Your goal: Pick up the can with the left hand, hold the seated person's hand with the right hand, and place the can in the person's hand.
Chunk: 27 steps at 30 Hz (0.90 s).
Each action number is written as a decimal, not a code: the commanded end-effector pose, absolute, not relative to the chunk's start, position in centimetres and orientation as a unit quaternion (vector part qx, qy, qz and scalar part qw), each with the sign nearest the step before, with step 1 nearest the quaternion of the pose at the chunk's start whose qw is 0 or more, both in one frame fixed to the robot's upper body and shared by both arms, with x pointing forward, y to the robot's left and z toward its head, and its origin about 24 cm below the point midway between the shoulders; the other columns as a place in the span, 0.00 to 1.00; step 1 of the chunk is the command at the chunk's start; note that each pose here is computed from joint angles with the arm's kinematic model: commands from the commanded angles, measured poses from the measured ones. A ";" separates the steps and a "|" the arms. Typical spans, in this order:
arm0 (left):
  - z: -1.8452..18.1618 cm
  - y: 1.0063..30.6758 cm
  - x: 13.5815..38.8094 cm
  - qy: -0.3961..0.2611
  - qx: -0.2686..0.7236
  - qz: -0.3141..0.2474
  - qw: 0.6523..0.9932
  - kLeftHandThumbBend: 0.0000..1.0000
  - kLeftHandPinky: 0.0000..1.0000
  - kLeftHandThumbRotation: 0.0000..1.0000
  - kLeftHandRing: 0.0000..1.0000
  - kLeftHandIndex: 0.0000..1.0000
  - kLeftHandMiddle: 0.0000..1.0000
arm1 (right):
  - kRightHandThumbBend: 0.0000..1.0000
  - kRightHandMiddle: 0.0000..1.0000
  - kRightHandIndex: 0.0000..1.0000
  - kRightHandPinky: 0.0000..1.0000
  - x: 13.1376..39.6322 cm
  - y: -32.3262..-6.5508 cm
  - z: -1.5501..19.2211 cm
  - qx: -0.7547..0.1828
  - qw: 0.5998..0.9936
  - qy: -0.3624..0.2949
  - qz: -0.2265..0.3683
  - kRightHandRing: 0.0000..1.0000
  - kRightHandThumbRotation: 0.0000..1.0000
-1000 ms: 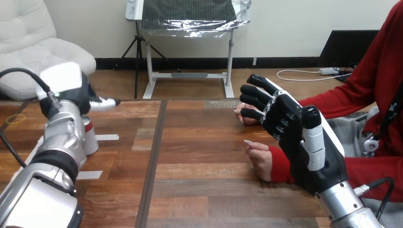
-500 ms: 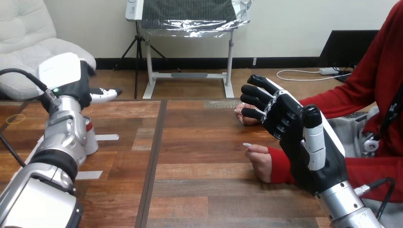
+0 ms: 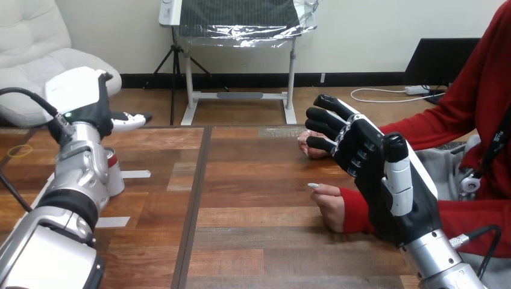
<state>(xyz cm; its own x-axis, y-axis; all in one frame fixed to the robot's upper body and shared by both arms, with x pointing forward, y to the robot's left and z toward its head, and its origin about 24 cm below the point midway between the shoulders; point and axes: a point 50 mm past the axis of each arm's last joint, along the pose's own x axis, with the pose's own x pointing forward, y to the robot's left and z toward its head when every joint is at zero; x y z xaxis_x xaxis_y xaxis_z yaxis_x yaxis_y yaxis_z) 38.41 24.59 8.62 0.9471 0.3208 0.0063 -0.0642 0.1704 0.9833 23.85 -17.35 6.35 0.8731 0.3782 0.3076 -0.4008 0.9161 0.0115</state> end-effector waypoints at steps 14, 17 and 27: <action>9.7 25.4 38.8 0.139 0.601 0.117 0.778 0.89 0.97 0.71 0.94 0.92 0.94 | 0.84 0.86 0.88 0.83 24.9 -17.2 8.0 0.035 0.961 -0.191 0.196 0.88 1.00; 9.6 25.5 38.8 0.149 0.594 0.112 0.782 0.88 0.97 0.74 0.95 0.93 0.95 | 0.84 0.86 0.88 0.83 24.9 -17.2 8.0 0.034 0.962 -0.191 0.195 0.87 1.00; 9.1 26.1 38.5 0.181 0.563 0.105 0.800 0.87 0.98 0.80 0.99 0.97 0.99 | 0.83 0.86 0.89 0.81 24.8 -17.2 8.1 0.033 0.961 -0.194 0.195 0.87 1.00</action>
